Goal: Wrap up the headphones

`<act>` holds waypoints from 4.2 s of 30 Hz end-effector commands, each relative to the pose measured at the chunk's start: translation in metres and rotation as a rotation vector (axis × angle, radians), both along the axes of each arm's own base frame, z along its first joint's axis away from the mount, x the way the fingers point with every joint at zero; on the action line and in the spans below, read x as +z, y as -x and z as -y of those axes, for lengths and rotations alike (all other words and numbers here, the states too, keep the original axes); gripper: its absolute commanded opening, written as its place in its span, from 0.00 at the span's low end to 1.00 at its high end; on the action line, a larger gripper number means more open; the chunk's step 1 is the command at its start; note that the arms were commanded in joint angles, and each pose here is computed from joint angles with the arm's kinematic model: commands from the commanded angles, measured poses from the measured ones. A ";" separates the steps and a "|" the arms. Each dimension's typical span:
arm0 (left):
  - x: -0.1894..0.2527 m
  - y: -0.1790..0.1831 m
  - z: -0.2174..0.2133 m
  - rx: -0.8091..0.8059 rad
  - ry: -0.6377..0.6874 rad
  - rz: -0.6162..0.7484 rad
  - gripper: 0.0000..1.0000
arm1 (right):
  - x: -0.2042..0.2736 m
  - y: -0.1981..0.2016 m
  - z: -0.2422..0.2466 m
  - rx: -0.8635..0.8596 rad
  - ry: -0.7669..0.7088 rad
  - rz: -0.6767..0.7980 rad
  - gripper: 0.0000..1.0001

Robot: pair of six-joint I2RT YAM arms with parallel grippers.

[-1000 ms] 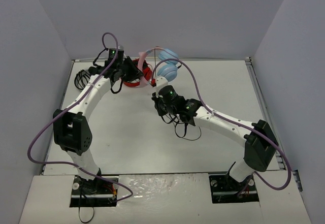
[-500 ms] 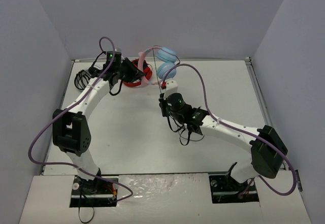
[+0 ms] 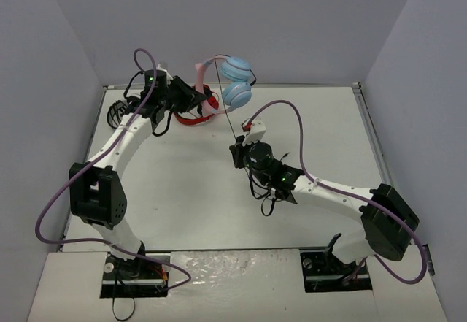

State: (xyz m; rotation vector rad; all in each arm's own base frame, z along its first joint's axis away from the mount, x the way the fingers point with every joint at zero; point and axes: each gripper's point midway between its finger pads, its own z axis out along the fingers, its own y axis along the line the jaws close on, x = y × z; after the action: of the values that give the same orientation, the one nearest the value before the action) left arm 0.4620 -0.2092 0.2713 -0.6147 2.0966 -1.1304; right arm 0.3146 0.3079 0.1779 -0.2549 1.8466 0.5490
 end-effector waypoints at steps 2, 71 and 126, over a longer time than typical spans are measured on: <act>0.137 -0.001 -0.017 0.063 0.186 0.328 0.00 | 0.010 0.001 -0.002 -0.014 -0.092 0.018 0.00; 0.191 0.100 -0.075 0.064 -0.154 0.447 0.00 | -0.022 -0.047 -0.012 0.002 -0.207 -0.055 0.00; 0.180 0.193 -0.065 -0.113 -0.167 0.392 0.00 | 0.028 -0.154 -0.064 0.087 -0.387 0.027 0.04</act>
State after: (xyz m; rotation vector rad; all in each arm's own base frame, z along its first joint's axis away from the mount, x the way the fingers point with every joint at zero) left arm 0.3031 -0.1342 0.4117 -0.3169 1.9903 -0.9461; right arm 0.4421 0.3869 0.1715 -0.1362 1.7521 0.9469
